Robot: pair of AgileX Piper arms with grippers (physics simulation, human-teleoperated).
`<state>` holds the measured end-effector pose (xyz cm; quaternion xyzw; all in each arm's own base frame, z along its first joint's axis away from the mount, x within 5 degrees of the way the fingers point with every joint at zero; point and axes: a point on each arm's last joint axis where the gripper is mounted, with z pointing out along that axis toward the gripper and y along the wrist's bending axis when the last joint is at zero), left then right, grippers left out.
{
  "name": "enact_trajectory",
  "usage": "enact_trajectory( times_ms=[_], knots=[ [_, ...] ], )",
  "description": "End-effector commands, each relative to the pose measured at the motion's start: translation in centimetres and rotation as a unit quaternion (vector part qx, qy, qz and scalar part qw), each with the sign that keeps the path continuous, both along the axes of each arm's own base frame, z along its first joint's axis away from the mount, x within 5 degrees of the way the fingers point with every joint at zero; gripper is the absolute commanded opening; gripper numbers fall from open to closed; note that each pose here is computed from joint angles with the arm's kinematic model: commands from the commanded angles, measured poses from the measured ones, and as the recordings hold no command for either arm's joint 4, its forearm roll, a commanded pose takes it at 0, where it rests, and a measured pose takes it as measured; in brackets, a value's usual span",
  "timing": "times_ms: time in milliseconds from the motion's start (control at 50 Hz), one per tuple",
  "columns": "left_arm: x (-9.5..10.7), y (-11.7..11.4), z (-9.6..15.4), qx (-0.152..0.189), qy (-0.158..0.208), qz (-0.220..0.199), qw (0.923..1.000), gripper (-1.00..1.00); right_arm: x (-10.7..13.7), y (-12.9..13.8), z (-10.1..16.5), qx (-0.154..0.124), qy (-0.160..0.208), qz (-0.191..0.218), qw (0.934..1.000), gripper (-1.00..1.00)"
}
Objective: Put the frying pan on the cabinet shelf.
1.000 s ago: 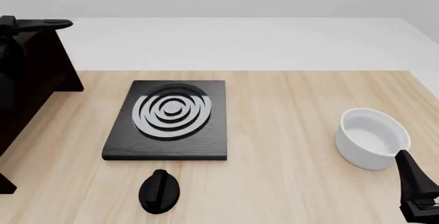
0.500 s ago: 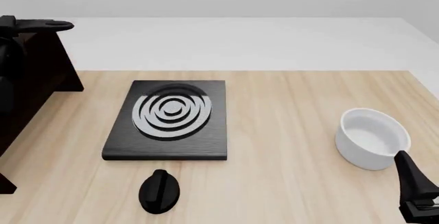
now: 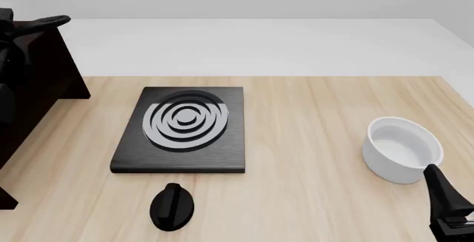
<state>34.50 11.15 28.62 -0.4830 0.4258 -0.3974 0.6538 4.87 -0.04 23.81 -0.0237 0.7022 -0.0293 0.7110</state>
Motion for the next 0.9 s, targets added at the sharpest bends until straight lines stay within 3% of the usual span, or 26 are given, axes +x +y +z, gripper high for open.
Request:
enact_trajectory(
  times_ms=[20, 520, 900],
  knots=[
    [-0.6, 2.0, -3.0, -0.021, 0.030, 0.032, 0.9988, 1.00, 0.0, 0.0, -0.1, 0.000, 0.002, 0.002, 1.0000, 1.00],
    [-4.4, -2.6, -0.3, -0.006, 0.017, -0.013, 0.9998, 1.00, 0.0, 0.0, -0.1, 0.008, 0.005, -0.001, 1.0000, 1.00],
    [-6.1, -4.0, 0.5, 0.003, 0.012, -0.027, 0.9995, 1.00, 0.0, 0.0, -0.1, 0.009, 0.004, -0.002, 0.9999, 1.00]
  ],
)
